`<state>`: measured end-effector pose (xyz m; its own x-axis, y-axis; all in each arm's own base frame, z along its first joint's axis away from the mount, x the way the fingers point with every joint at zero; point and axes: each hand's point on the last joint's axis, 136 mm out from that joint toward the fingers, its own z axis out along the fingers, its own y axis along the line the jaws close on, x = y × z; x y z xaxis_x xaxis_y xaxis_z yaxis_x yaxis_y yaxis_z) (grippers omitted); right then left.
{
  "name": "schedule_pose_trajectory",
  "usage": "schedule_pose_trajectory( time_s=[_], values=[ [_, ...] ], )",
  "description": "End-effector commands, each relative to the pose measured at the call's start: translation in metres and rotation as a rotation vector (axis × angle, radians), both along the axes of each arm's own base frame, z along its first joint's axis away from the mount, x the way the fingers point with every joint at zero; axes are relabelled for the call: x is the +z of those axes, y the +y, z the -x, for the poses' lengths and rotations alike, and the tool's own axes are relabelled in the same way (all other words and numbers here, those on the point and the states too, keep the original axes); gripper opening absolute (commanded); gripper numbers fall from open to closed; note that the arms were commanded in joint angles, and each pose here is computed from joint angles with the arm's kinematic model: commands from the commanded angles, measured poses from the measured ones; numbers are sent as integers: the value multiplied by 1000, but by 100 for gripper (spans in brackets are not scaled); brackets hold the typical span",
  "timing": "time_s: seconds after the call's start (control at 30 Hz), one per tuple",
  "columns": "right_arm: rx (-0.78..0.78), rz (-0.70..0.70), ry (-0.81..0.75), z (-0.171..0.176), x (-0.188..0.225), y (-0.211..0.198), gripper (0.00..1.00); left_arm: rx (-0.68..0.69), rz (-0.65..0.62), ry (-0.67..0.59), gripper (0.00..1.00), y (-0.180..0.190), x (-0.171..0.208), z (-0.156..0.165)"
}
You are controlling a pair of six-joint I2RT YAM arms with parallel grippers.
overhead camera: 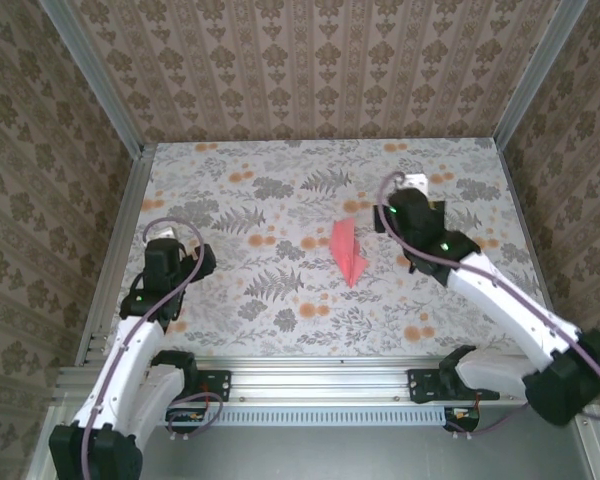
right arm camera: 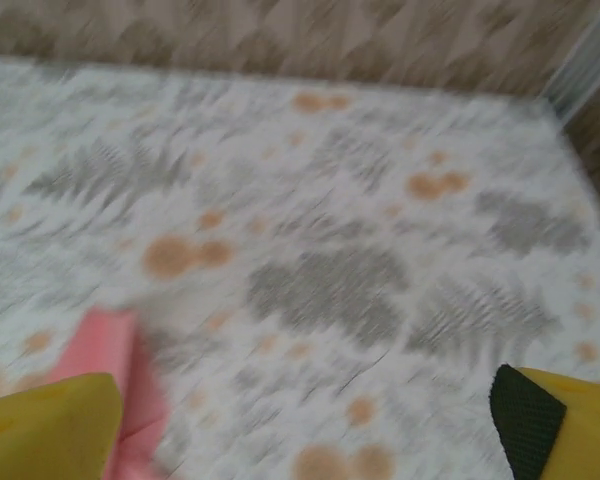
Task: Fold a paper plane with a square sheet of paper (pick it up from the middle)
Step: Reset both arms
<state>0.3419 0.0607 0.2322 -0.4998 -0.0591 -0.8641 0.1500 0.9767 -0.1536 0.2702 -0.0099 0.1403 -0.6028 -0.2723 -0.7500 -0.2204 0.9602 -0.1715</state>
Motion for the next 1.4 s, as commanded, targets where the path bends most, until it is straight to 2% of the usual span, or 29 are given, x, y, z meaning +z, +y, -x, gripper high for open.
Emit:
schedule_pose_trajectory(
  time_s=[0.0, 0.07, 0.17, 0.23, 0.3, 0.4, 0.5, 0.53, 0.63, 0.77, 0.8, 1.37],
  values=[
    [-50, 76, -96, -17, -26, -49, 99, 39, -157, -17, 98, 23, 6, -20],
    [-113, 30, -58, -18, -57, -75, 100, 28, -241, -8, 98, 29, 7, -33],
    [-114, -42, 15, -24, -93, -84, 100, -5, -308, -67, 98, 30, 4, -53],
    [-69, -83, -20, -34, -109, -78, 100, -26, -320, -130, 99, 26, -1, -67],
    [-33, -99, -91, -42, -114, -72, 100, -81, -303, -168, 99, 16, -5, -79],
    [61, -70, -195, -52, -101, -61, 100, -147, -292, -225, 99, 4, -12, -95],
    [104, -137, -183, -60, -125, -65, 100, -180, -300, -255, 99, 0, -21, -110],
    [118, -148, -189, -59, -132, -63, 100, -198, -310, -223, 98, -1, -29, -114],
    [145, -144, -235, -52, -130, -60, 100, -246, -327, -240, 97, -1, -27, -127],
    [60, -136, -221, -57, -131, -73, 100, -214, -301, -312, 98, 11, -45, -130],
    [52, -136, -220, -57, -131, -74, 100, -232, -292, -276, 99, 8, -51, -127],
    [49, -134, -224, -56, -131, -74, 100, -239, -295, -284, 100, 6, -48, -129]
  ],
)
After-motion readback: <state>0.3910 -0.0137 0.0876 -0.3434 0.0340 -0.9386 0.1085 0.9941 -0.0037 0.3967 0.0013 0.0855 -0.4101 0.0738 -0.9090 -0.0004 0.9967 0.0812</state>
